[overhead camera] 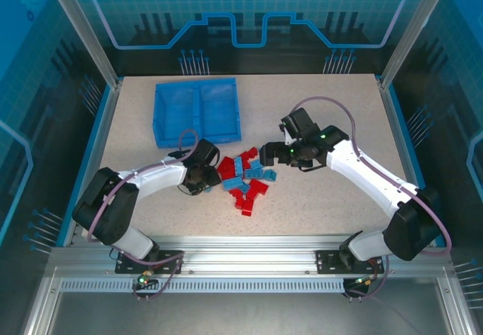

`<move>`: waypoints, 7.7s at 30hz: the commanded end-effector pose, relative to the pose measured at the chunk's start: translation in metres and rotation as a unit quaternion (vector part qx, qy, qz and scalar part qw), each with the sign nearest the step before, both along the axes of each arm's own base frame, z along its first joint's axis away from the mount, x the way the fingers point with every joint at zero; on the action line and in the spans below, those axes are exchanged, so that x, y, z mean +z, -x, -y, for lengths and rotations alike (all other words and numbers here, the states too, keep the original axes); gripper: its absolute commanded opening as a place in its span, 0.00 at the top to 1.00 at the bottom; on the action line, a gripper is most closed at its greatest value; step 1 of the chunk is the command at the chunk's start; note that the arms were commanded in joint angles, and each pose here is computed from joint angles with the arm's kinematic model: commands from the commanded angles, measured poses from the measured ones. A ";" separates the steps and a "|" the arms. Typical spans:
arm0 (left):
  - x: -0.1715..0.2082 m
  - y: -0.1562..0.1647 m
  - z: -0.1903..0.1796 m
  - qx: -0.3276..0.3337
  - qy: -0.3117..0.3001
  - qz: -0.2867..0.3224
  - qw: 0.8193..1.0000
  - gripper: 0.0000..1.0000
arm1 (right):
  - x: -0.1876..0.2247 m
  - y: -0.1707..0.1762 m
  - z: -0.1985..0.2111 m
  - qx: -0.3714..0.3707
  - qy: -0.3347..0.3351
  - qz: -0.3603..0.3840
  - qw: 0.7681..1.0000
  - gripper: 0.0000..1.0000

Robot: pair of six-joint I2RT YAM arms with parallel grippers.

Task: Sort the legos into containers by color

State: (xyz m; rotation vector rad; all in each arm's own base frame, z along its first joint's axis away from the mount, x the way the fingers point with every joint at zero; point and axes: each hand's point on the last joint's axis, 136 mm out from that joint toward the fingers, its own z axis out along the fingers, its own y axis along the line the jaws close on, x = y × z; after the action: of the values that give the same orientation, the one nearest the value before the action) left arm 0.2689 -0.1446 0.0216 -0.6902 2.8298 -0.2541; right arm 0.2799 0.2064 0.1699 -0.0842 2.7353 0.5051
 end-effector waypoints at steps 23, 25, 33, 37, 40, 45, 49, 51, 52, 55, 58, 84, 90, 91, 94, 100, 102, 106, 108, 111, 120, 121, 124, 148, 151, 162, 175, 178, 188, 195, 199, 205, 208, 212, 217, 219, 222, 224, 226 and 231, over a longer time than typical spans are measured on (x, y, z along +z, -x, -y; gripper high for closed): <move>0.124 -0.064 -0.053 0.010 -0.040 0.144 0.989 0.66 | 0.042 0.010 -0.040 0.069 -0.017 0.044 0.996 0.00; 0.144 -0.087 -0.070 0.029 -0.043 0.170 0.984 0.66 | 0.043 0.010 -0.039 0.068 -0.016 0.048 0.996 0.00; 0.154 -0.192 -0.136 0.102 -0.082 0.199 0.971 0.66 | 0.044 0.016 -0.032 0.057 -0.014 0.049 0.997 0.00; 0.119 -0.236 -0.149 0.118 -0.070 0.164 0.977 0.65 | 0.045 0.020 -0.026 0.049 -0.013 0.051 0.997 0.00; 0.101 -0.257 -0.150 0.126 -0.057 0.148 0.979 0.60 | 0.046 0.023 -0.022 0.043 -0.012 0.055 0.997 0.00; 0.103 -0.267 -0.150 0.130 -0.041 0.151 0.979 0.44 | 0.046 0.024 -0.015 0.036 -0.004 0.060 0.998 0.00; 0.129 -0.261 -0.149 0.128 -0.036 0.176 0.975 0.38 | 0.041 0.020 -0.013 0.036 0.013 0.062 0.997 0.00; 0.148 -0.254 -0.149 0.127 -0.034 0.195 0.972 0.38 | 0.038 0.017 -0.014 0.037 0.021 0.061 0.997 0.00; 0.159 -0.247 -0.148 0.126 -0.031 0.203 0.971 0.38 | 0.036 0.014 -0.015 0.037 0.025 0.060 0.997 0.00; 0.196 -0.223 -0.139 0.118 0.000 0.241 0.963 0.39 | 0.032 0.003 -0.014 0.014 0.039 0.057 0.998 0.00; 0.229 -0.192 -0.115 0.080 0.040 0.285 0.954 0.40 | 0.028 -0.014 -0.018 -0.040 0.029 0.042 0.998 0.03; 0.243 0.065 0.006 -0.491 -0.013 0.454 0.743 0.01 | -0.120 -0.113 -0.066 -0.240 0.009 -0.149 0.959 0.59; 0.234 0.060 0.008 -0.490 -0.008 0.444 0.750 0.01 | -0.134 -0.111 -0.067 -0.244 0.017 -0.166 0.955 0.58; 0.234 0.059 0.009 -0.488 -0.008 0.445 0.750 0.01 | -0.135 -0.111 -0.066 -0.244 0.018 -0.166 0.955 0.57; 0.233 0.056 0.010 -0.486 -0.008 0.449 0.749 0.01 | -0.140 -0.111 -0.064 -0.241 0.027 -0.166 0.956 0.53; 0.230 0.053 0.009 -0.485 -0.012 0.446 0.752 0.01 | -0.145 -0.113 -0.072 -0.230 0.019 -0.175 0.957 0.53; 0.228 0.052 0.009 -0.484 -0.012 0.444 0.754 0.01 | -0.147 -0.113 -0.074 -0.230 0.021 -0.179 0.957 0.56; 0.225 0.052 0.009 -0.483 -0.013 0.441 0.756 0.01 | -0.147 -0.116 -0.073 -0.234 0.024 -0.175 0.956 0.65; 0.223 0.051 0.007 -0.481 -0.016 0.439 0.758 0.01 | -0.143 -0.118 -0.073 -0.231 0.024 -0.166 0.958 0.69; 0.220 0.050 0.006 -0.479 -0.021 0.436 0.761 0.01 | -0.135 -0.122 -0.070 -0.223 0.028 -0.151 0.963 0.69; 0.235 0.037 -0.011 -0.418 -0.056 0.456 0.784 0.01 | -0.044 -0.131 -0.069 -0.143 0.007 -0.003 0.990 0.78; 0.239 0.035 -0.015 -0.404 -0.060 0.462 0.787 0.01 | -0.029 -0.132 -0.070 -0.126 0.006 0.025 0.992 0.78; 0.254 0.024 -0.035 -0.323 -0.083 0.475 0.814 0.01 | 0.023 -0.129 -0.091 -0.040 0.002 0.129 0.991 0.78; 0.210 0.016 -0.100 -0.045 -0.097 0.351 0.930 0.01 | -0.040 -0.223 -0.208 0.130 0.096 0.199 0.967 0.63; 0.207 0.014 -0.098 -0.045 -0.091 0.345 0.933 0.01 | -0.032 -0.219 -0.206 0.117 0.083 0.189 0.971 0.53; 0.180 0.001 -0.058 -0.026 0.021 0.277 0.960 0.01 | 0.091 -0.162 -0.150 0.123 -0.012 0.164 0.979 0.50; 0.132 -0.039 0.056 -0.103 -0.005 0.159 0.982 0.12 | 0.080 -0.035 0.009 0.041 -0.020 0.120 0.992 0.06; 0.112 -0.050 0.079 -0.121 -0.023 0.141 0.982 0.19 | 0.071 -0.017 0.022 0.020 -0.029 0.109 0.993 0.00; 0.063 -0.074 0.094 -0.134 -0.070 0.096 0.984 0.44 | 0.046 0.001 0.032 0.000 -0.023 0.070 0.997 0.00; 0.043 -0.069 0.095 -0.129 -0.069 0.070 0.987 0.64 | 0.044 -0.003 0.030 0.004 -0.023 0.068 0.997 0.00; 0.043 -0.067 0.091 -0.129 -0.075 0.069 0.986 0.72 | 0.044 -0.003 0.027 0.008 -0.027 0.063 0.998 0.00; 0.062 -0.070 0.086 -0.127 -0.077 0.088 0.985 0.83 | 0.049 -0.004 0.026 0.003 -0.032 0.070 0.997 0.00; 0.099 -0.079 0.072 -0.118 -0.084 0.130 0.981 0.83 | 0.053 -0.004 0.027 0.002 -0.034 0.073 0.997 0.00; 0.155 -0.100 0.029 -0.085 -0.101 0.193 0.972 0.83 | 0.059 -0.005 0.028 -0.001 -0.036 0.083 0.996 0.00; 0.200 -0.132 -0.045 -0.032 -0.136 0.240 0.961 0.82 | 0.060 -0.004 0.027 -0.003 -0.042 0.083 0.996 0.00; 0.207 -0.146 -0.077 -0.010 -0.157 0.250 0.955 0.82 | 0.060 -0.002 0.027 -0.004 -0.044 0.082 0.996 0.00; 0.202 -0.167 -0.114 0.018 -0.173 0.247 0.953 0.83 | 0.062 0.000 0.028 -0.007 -0.048 0.084 0.995 0.00; 0.192 -0.184 -0.135 0.033 -0.184 0.237 0.953 0.83 | 0.063 0.002 0.028 -0.008 -0.051 0.085 0.995 0.00; 0.176 -0.200 -0.151 0.044 -0.192 0.224 0.954 0.82 | 0.064 0.004 0.029 -0.011 -0.053 0.086 0.995 0.00; 0.129 -0.241 -0.161 0.046 -0.173 0.184 0.966 0.81 | 0.068 0.011 0.034 -0.017 -0.054 0.091 0.994 0.00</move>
State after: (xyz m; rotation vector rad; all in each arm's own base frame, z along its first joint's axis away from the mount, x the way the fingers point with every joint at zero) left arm 0.4895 0.0178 0.1593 -0.6575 2.3790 0.1484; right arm 0.2749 0.1759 0.2341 -0.0804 2.5288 0.5852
